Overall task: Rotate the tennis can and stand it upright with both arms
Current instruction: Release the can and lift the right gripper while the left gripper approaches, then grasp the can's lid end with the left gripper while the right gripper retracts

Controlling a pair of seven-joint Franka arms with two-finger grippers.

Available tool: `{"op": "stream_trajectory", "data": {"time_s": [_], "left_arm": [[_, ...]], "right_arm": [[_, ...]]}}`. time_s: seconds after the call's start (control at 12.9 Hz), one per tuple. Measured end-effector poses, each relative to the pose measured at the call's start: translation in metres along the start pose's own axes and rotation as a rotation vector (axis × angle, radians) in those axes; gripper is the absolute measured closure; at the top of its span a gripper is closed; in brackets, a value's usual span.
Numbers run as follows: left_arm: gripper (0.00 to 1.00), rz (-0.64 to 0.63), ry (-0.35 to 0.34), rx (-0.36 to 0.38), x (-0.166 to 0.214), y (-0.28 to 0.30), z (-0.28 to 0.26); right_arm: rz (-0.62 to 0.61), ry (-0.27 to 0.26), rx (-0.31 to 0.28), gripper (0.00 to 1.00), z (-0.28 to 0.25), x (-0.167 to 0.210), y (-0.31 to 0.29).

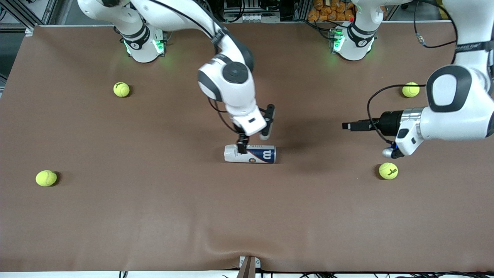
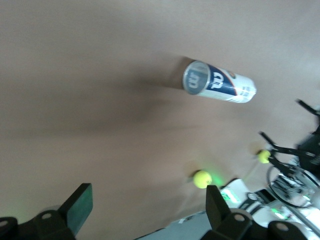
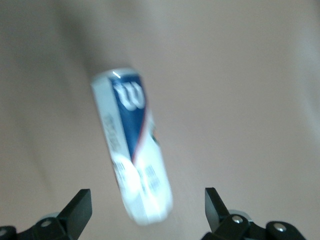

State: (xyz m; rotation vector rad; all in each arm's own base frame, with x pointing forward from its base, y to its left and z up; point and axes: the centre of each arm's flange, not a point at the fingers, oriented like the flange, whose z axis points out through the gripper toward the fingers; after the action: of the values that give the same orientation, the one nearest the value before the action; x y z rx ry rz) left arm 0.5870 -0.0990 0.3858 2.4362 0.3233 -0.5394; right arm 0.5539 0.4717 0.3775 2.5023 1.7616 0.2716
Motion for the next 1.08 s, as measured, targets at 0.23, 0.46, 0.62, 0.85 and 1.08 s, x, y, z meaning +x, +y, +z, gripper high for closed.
{"op": "stream_trajectory", "data": {"time_s": [0.23,0.46,0.62,0.85,1.08], "left_arm": [[0.0,-0.041,-0.022,-0.12,0.018,-0.001,0.028],[0.0,-0.042,-0.043,-0.221,0.039,-0.009,0.06],[0.0,-0.029,-0.083,-0.262,0.049,-0.01,0.095],[0.0,0.031,-0.112,-0.387,0.067,-0.023,0.142],[0.0,0.082,-0.093,-0.504,0.086,-0.041,0.185]], "right_arm": [[0.23,-0.045,-0.012,0.0,-0.044,-0.097,0.122],[0.444,-0.109,-0.002,0.0,-0.09,-0.215,0.209],[0.611,-0.15,0.028,0.0,-0.137,-0.294,0.239],[0.865,-0.189,0.086,0.0,-0.205,-0.379,0.243],[1.042,-0.186,0.081,0.0,-0.249,-0.431,0.239]]}}
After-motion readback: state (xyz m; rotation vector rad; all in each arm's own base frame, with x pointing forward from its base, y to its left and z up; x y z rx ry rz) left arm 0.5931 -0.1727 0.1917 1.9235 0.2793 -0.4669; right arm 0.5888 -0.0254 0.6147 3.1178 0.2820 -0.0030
